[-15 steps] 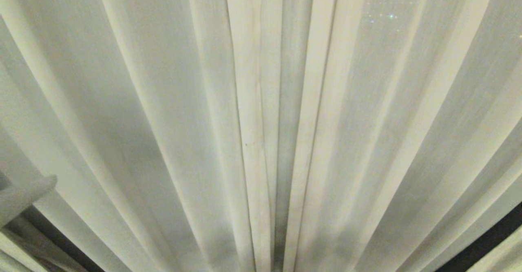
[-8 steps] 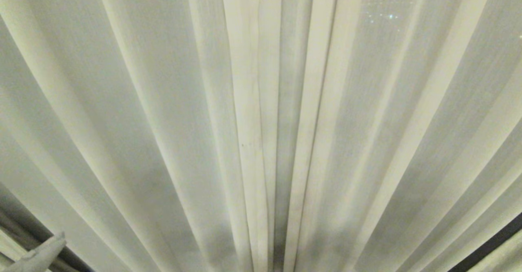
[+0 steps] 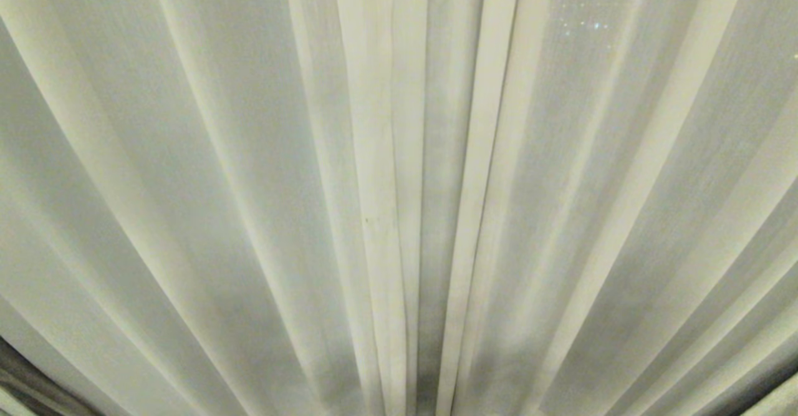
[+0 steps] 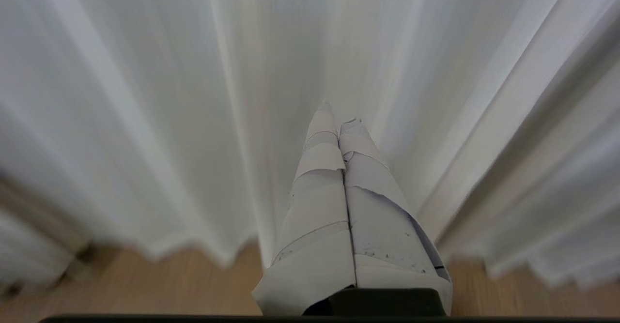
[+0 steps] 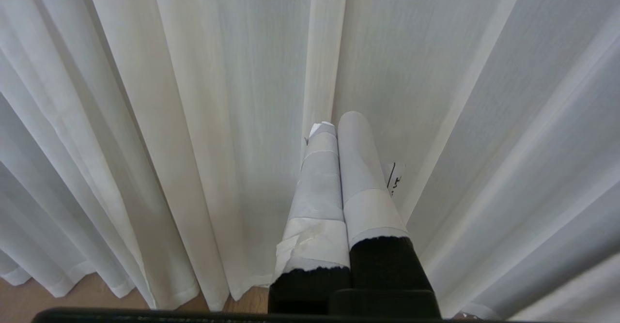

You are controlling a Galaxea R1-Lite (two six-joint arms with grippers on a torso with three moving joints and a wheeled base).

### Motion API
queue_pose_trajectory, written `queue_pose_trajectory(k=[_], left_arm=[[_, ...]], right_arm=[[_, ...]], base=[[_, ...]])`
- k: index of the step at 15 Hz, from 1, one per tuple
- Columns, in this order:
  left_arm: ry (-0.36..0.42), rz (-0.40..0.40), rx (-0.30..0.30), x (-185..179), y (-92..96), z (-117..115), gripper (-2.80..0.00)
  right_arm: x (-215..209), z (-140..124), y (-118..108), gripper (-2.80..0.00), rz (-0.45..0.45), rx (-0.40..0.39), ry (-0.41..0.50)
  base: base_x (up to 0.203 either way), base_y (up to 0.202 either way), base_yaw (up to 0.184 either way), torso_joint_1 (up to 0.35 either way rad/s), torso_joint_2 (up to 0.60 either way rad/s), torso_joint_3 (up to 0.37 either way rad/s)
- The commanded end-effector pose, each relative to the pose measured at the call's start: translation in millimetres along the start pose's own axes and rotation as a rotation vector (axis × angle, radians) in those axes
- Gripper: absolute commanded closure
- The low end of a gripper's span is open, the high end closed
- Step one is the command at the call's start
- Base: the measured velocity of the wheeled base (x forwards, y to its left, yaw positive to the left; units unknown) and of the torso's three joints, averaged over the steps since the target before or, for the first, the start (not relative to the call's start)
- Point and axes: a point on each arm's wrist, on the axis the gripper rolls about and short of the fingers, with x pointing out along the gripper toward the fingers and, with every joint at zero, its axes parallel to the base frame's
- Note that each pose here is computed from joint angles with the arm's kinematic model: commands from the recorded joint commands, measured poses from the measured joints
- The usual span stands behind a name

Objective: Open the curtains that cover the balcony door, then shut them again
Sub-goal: Pull the outer curtains open on both sides

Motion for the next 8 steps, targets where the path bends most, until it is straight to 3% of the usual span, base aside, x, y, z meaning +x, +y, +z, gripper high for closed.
queue_pose_trajectory(k=[1, 8], left_arm=[[-0.151, -0.013, -0.003, -11.5, 0.8, -4.6, 0.0], [-0.154, -0.016, -0.002, -11.9, 0.9, -5.1, 0.0]], right_arm=[[0.1, 0.0, 0.0, 0.0, 0.001, -0.001, 0.001], [0.1, -0.1, 0.0, 0.0, 0.001, -0.001, 0.001]], base=[[0.0, 0.0, 0.0, 0.0, 0.0, 0.0], [0.0, 0.0, 0.0, 0.0, 0.0, 0.0]])
